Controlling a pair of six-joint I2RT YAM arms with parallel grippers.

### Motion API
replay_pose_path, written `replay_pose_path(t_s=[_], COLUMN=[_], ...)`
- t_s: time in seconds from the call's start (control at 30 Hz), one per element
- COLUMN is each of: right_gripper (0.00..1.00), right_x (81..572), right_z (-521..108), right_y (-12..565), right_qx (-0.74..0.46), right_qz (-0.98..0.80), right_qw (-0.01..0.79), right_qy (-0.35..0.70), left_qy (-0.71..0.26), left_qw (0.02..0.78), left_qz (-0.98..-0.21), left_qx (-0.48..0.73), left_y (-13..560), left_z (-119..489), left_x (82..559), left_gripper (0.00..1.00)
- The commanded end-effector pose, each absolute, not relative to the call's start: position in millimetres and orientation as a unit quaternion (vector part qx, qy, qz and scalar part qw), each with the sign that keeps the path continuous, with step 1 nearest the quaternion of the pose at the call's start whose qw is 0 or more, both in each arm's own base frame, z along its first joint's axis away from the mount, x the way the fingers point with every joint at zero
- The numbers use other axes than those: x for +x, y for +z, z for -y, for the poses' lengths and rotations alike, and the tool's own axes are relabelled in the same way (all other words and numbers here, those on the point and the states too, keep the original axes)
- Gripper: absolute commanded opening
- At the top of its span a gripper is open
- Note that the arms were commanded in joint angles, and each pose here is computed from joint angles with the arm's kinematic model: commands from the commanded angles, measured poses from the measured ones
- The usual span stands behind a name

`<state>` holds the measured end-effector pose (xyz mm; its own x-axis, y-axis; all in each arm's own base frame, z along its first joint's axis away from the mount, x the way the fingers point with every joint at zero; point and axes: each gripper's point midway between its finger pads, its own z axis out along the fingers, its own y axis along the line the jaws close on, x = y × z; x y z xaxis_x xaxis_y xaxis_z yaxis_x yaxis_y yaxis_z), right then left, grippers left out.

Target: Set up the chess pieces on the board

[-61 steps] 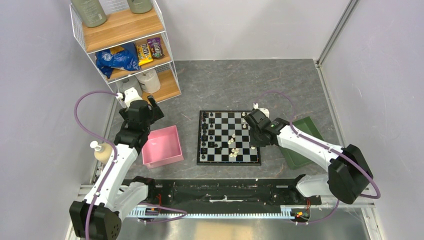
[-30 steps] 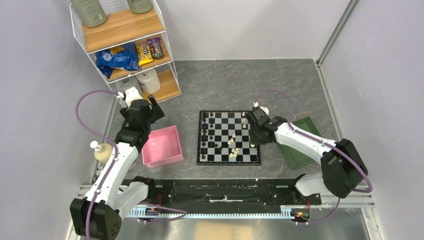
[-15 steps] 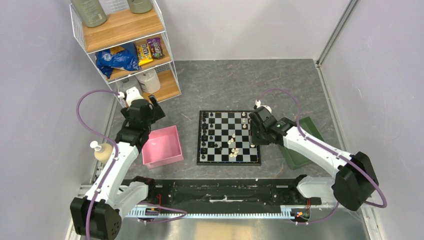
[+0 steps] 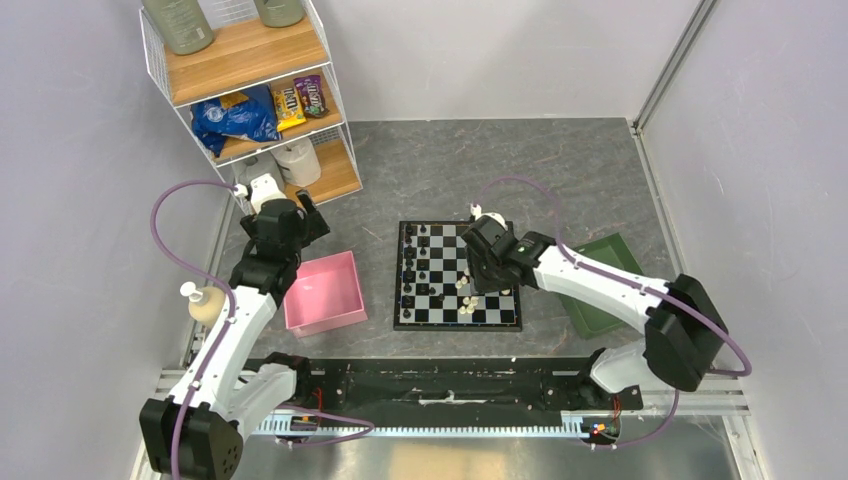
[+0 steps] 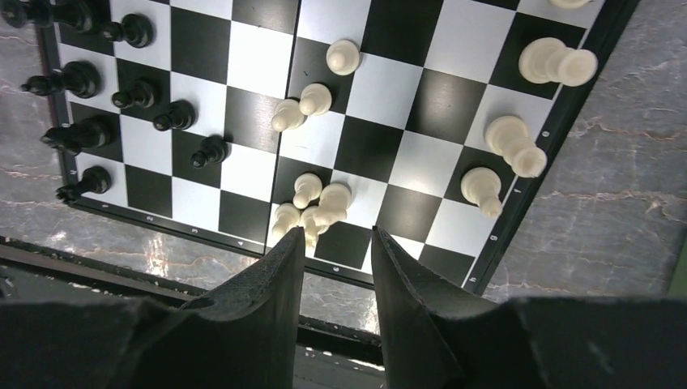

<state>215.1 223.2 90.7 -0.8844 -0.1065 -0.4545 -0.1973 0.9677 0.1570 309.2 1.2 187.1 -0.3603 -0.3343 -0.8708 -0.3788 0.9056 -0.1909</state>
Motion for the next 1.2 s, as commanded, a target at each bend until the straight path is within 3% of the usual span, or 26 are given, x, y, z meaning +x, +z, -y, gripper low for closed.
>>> replay_pose_path(t_s=[0.0,0.4,0.87,1.17], right_gripper=[0.44,0.43,0.33,0.41], right_x=[218.8,218.9,215.5,215.9], right_z=[-237.9,-251.4,-241.8,-241.7], right_y=[86.1,67.5,60.3,71.3], right_qx=[-0.083,-0.099,-0.103,-0.101], right_qz=[-0.967,-0.969,-0.973,-0.969], right_qw=[0.218,0.201,0.193,0.206], right_qy=[0.103,0.100,0.078,0.089], left_qy=[0.029,0.036,0.039,0.036], left_qw=[0.538,0.536,0.534,0.537], left_qz=[-0.814,-0.815,-0.816,-0.814], left_qx=[-0.218,-0.217,-0.216,-0.218], left_y=[193.8,191.6,190.5,192.5], left_z=[-5.8,-8.0,-8.5,-8.4], left_x=[310.9,310.5,310.3,309.5], left_gripper=[1.00,1.00,1.00,1.00])
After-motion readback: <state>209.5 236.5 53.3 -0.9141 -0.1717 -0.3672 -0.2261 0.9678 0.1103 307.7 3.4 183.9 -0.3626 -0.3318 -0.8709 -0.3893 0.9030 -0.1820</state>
